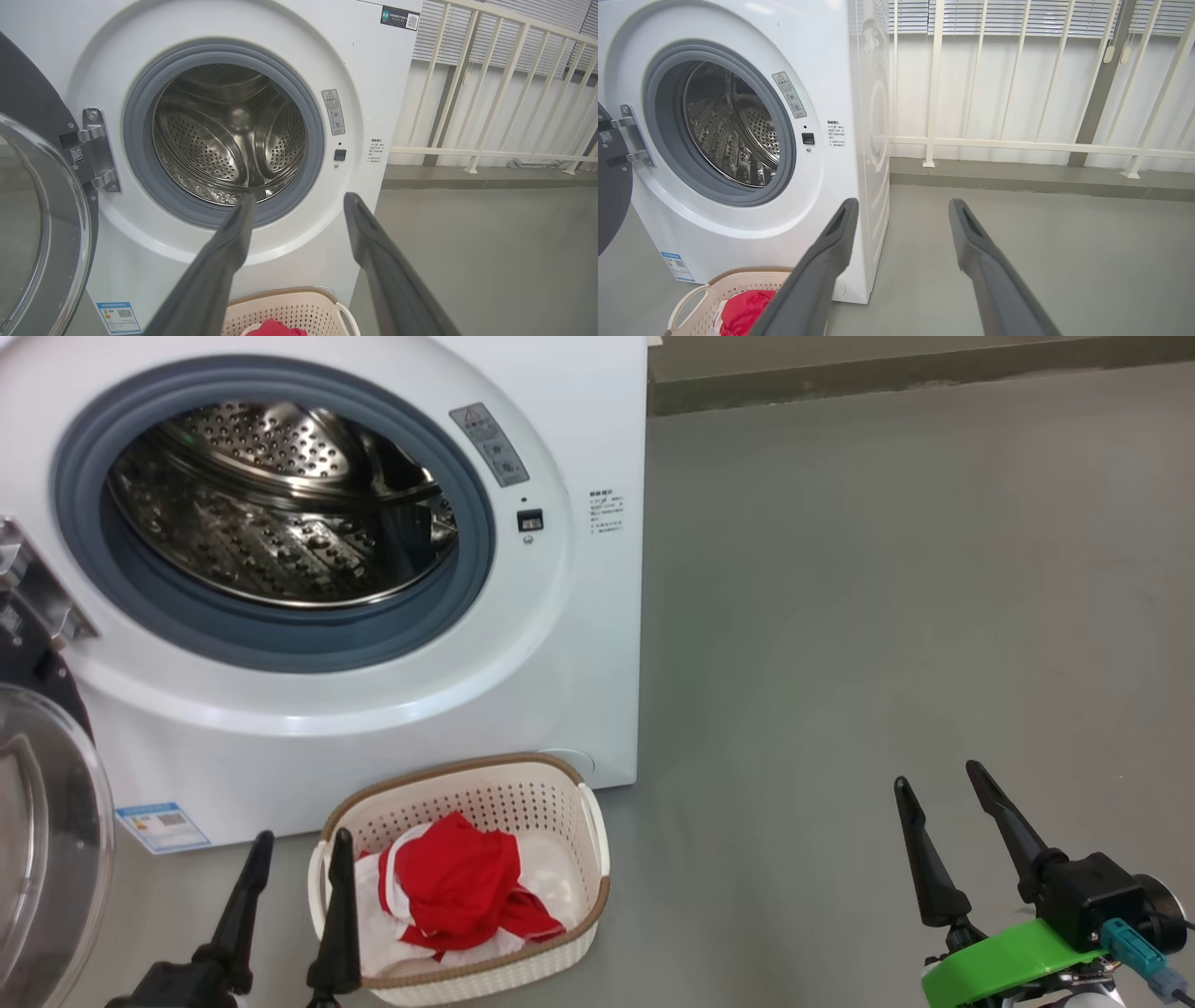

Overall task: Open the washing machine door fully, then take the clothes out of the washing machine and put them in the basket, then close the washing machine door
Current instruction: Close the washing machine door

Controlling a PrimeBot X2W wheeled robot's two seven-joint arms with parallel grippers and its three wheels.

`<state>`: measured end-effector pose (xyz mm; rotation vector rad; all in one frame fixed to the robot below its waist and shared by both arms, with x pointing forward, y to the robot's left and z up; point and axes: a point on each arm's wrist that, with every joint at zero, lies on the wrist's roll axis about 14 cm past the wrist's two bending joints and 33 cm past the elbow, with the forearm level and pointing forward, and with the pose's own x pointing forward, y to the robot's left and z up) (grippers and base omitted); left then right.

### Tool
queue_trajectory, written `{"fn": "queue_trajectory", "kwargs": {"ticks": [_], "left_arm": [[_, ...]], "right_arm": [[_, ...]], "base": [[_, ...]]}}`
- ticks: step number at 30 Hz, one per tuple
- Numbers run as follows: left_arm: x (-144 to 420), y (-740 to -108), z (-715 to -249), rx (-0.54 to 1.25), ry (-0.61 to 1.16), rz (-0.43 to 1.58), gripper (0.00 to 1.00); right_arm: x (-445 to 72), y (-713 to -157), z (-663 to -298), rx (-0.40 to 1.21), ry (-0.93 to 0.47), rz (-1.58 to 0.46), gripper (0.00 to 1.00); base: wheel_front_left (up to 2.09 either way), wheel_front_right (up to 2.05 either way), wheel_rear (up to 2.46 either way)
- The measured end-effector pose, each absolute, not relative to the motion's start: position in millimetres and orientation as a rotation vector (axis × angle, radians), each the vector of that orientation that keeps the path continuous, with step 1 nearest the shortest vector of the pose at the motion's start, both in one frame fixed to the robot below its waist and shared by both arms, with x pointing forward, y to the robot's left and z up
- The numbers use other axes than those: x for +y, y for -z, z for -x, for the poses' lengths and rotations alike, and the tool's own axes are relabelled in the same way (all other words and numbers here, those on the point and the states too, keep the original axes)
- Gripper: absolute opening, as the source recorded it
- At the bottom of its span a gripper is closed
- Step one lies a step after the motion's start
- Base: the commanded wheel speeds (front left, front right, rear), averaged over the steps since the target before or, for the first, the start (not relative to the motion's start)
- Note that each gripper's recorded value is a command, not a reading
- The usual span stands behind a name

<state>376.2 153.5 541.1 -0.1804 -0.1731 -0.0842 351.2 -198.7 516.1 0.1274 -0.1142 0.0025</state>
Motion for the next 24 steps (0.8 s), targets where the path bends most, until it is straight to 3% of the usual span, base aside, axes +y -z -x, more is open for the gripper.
{"fn": "queue_trajectory", "kwargs": {"ticks": [7, 24], "left_arm": [[156.7, -537.6, -373.9, -0.160, 0.071, 0.175, 1.00], [168.0, -540.1, -368.8, -0.171, 0.029, 0.166, 1.00]], "right_arm": [[-196.9, -515.8, -352.2, -0.113, -0.008, -0.128, 1.00], [-178.9, -513.7, -358.4, -0.103, -0.062, -0.130, 1.00]], "base": [[-0.62, 0.62, 0.00], [0.00, 0.00, 0.00]]}}
